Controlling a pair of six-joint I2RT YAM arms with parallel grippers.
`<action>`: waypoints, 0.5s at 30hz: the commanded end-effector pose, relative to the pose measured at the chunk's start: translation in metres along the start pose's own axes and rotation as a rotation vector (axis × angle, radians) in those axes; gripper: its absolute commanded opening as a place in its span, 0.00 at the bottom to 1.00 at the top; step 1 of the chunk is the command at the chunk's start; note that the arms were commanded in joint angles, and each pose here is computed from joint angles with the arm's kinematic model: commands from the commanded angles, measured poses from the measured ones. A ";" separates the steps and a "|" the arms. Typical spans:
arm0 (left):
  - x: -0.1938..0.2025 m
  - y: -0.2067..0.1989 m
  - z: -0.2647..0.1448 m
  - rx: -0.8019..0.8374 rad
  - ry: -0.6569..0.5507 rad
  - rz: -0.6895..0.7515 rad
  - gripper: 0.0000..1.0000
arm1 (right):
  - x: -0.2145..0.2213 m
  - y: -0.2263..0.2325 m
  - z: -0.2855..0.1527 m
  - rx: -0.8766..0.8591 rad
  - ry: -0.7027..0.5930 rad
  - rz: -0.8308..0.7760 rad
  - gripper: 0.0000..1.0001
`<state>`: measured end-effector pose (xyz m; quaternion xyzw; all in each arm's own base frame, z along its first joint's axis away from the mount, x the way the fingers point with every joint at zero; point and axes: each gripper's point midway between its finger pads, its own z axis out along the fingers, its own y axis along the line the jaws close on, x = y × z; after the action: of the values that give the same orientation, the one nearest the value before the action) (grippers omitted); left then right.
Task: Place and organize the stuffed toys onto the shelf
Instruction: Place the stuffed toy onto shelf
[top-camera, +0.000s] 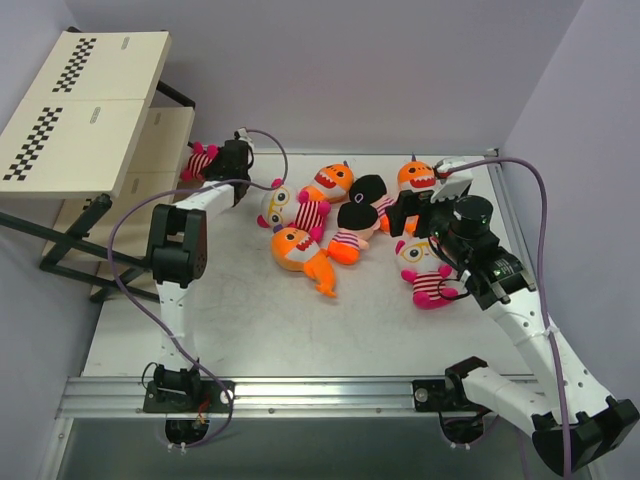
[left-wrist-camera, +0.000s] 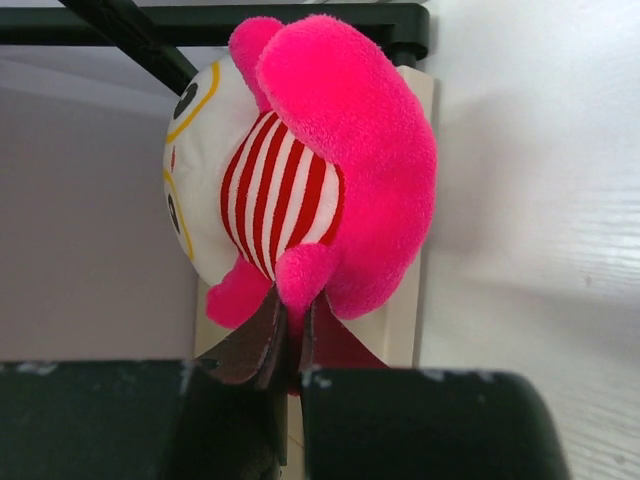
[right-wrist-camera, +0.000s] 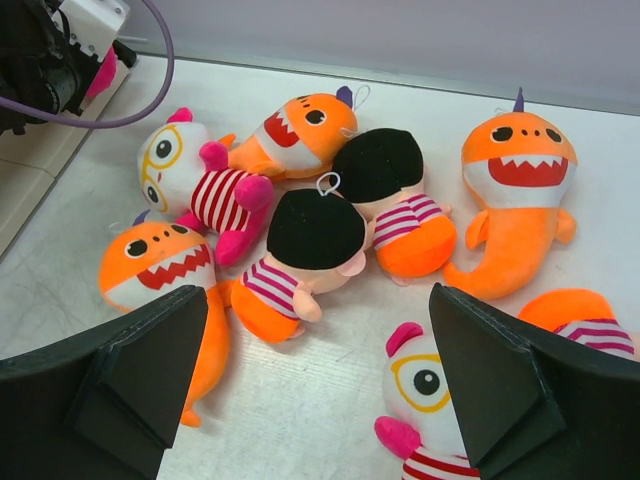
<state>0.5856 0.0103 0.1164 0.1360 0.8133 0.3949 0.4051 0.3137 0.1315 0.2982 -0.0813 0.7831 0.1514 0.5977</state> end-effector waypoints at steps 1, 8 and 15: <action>-0.019 0.023 0.008 -0.074 -0.031 -0.066 0.02 | -0.011 -0.001 0.005 0.000 -0.040 -0.011 0.99; -0.017 0.025 0.022 -0.107 -0.009 -0.074 0.02 | -0.011 -0.003 0.003 0.006 -0.044 -0.014 0.99; -0.010 0.027 0.035 -0.135 0.027 -0.079 0.02 | -0.006 -0.006 0.005 0.016 -0.033 -0.019 1.00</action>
<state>0.6071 0.0285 0.1058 0.1065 0.8093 0.4176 0.3991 0.3166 0.1301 0.2934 -0.0822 0.7874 0.1457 0.5934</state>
